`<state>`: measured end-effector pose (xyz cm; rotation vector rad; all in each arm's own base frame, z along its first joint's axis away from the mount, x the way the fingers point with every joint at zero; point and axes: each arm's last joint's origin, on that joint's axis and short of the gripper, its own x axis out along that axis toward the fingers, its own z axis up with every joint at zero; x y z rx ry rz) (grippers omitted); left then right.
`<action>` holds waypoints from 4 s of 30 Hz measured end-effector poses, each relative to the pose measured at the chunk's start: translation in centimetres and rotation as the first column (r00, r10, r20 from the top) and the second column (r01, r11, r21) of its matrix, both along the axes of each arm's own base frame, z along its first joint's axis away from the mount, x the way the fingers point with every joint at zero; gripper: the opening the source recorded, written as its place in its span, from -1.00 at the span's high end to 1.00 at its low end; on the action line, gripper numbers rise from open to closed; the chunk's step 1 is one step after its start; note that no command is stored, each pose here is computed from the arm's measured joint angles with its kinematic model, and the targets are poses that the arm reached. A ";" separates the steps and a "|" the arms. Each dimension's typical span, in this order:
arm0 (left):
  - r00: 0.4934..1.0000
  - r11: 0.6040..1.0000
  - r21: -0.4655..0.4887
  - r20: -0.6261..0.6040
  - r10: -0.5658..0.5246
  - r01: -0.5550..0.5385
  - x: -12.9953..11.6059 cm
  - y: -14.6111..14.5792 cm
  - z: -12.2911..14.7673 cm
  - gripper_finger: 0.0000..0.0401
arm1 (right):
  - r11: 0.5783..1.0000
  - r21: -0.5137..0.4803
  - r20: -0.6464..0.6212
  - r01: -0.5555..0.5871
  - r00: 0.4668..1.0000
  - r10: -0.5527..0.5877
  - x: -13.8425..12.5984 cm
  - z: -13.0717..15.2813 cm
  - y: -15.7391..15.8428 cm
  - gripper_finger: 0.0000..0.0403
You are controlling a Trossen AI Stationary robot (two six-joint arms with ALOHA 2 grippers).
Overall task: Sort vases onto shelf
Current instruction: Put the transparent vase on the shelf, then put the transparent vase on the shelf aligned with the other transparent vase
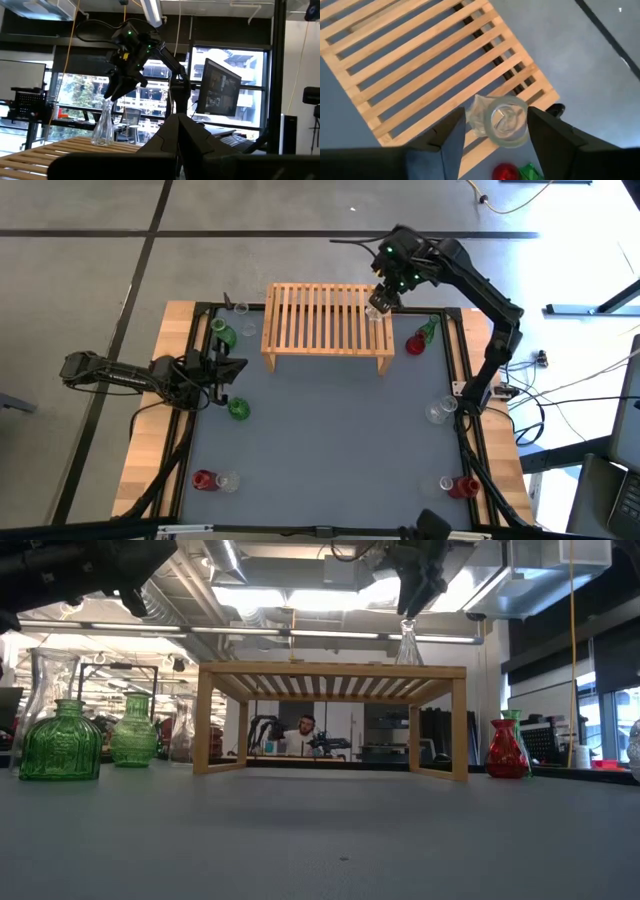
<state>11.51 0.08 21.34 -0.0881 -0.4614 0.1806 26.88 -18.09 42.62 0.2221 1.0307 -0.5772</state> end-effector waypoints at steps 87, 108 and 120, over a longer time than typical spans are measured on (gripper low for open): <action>1.000 1.000 -0.007 -0.001 0.028 -0.028 0.0 0.1 0.0 0.99 | 0.998 0.002 -0.041 0.062 0.997 -0.062 -0.3 -3.2 -3.5 0.32; 1.000 1.000 -0.008 -0.001 0.027 -0.027 0.0 0.1 0.0 0.99 | 0.999 -0.027 -0.013 0.039 0.999 -0.040 -0.2 -2.6 -3.5 -0.06; 1.000 1.000 -0.008 -0.002 0.027 -0.027 0.0 0.1 0.0 0.99 | 0.998 -0.057 0.062 0.018 0.998 -0.015 -2.3 2.2 -1.5 -0.06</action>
